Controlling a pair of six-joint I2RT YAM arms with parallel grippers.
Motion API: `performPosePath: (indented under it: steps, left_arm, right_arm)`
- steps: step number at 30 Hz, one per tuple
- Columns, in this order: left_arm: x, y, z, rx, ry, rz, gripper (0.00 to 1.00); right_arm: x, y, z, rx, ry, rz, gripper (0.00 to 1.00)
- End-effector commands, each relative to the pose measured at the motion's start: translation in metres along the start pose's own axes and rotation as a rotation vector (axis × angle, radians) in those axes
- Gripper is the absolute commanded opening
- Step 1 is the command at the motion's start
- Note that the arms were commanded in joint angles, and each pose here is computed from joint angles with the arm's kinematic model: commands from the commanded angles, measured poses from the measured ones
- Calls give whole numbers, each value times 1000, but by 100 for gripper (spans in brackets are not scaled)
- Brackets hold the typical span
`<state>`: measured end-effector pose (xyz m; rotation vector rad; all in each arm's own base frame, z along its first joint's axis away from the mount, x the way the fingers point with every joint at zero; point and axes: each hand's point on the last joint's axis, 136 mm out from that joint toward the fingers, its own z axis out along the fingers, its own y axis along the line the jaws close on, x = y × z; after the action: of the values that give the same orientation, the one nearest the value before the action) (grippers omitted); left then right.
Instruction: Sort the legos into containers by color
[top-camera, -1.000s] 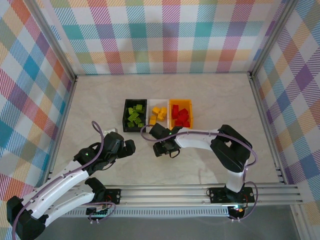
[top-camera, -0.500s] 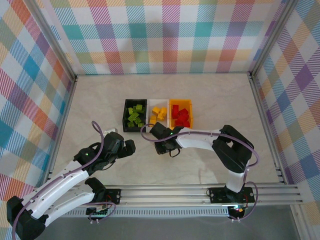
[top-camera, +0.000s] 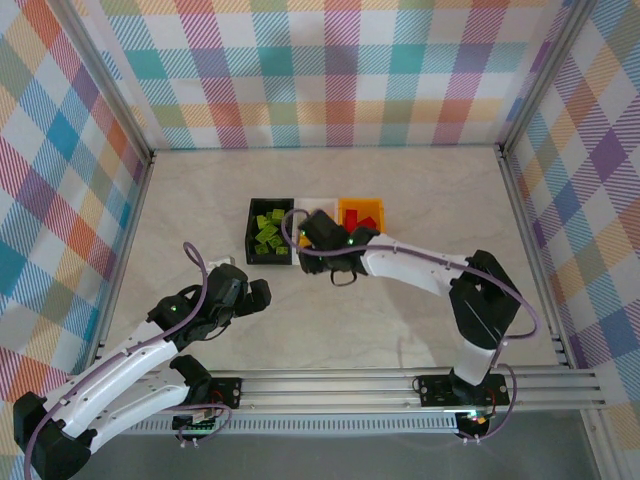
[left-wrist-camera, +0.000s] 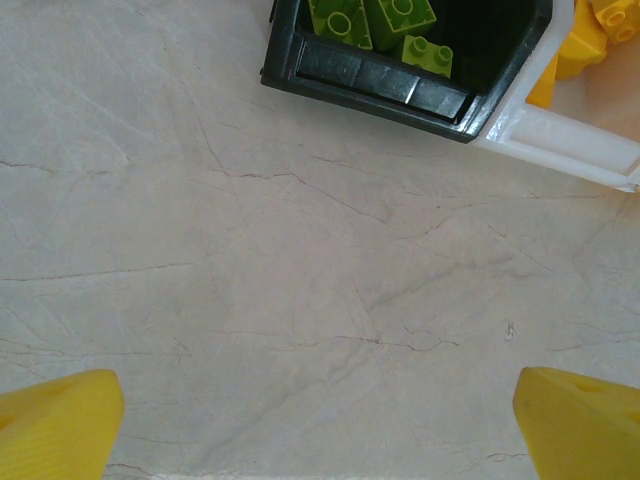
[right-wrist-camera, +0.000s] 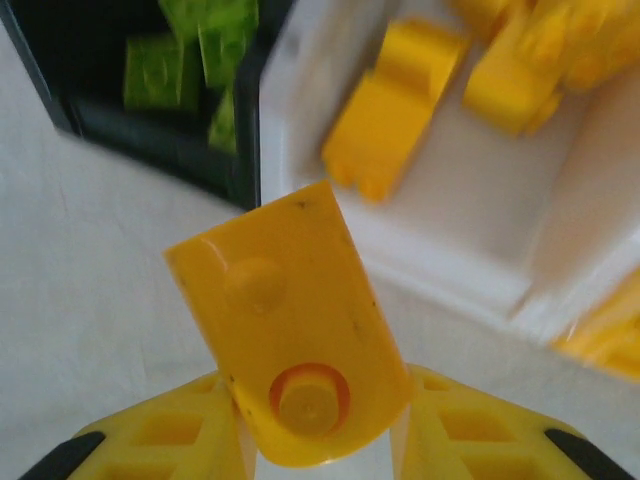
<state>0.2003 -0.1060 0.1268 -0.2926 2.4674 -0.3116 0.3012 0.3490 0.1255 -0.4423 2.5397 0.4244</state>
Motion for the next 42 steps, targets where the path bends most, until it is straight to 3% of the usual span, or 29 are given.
performPosePath:
  steps: [1, 3, 6, 8, 12, 19, 23, 28, 31, 34, 38, 42]
  left_arm:
    - [-5, 1, -6, -15, -6, -10, 100]
    - [-9, -1, -8, -13, -15, -8, 100]
    - [-17, -2, -14, -16, -42, -12, 100]
    - [-25, -4, -18, -15, -69, -9, 100]
    - [-47, -8, -30, -22, -149, -10, 100]
    - [-95, -22, -36, -10, -375, -60, 100]
    - [-132, -16, -35, -115, -526, -76, 100]
    - [-182, 11, -11, -272, -597, -117, 100]
    - [-204, 39, 11, -385, -619, -114, 100]
    - [-212, 60, 46, -445, -574, -14, 100]
    - [-191, 102, 88, -522, -444, 73, 100]
    - [-182, 109, 99, -473, -518, 105, 100]
  right_arm:
    - [-28, -17, 18, 38, -5, 39, 36]
    - [-46, -19, 25, 32, -21, 57, 46]
    - [-67, -21, 23, 25, -55, 68, 74]
    - [-79, -18, 8, 7, -101, 60, 81]
    - [-88, -20, -38, -19, -208, 54, 84]
    - [-57, -56, -99, 33, -325, 91, 96]
    - [-35, -81, -118, 85, -388, 105, 100]
    - [-13, -115, -131, 174, -446, 192, 100]
    - [-4, -128, -133, 178, -446, 207, 100]
    - [8, -153, -134, 233, -413, 298, 100]
    - [17, -172, -142, 281, -427, 349, 100]
    - [20, -182, -150, 313, -463, 326, 100]
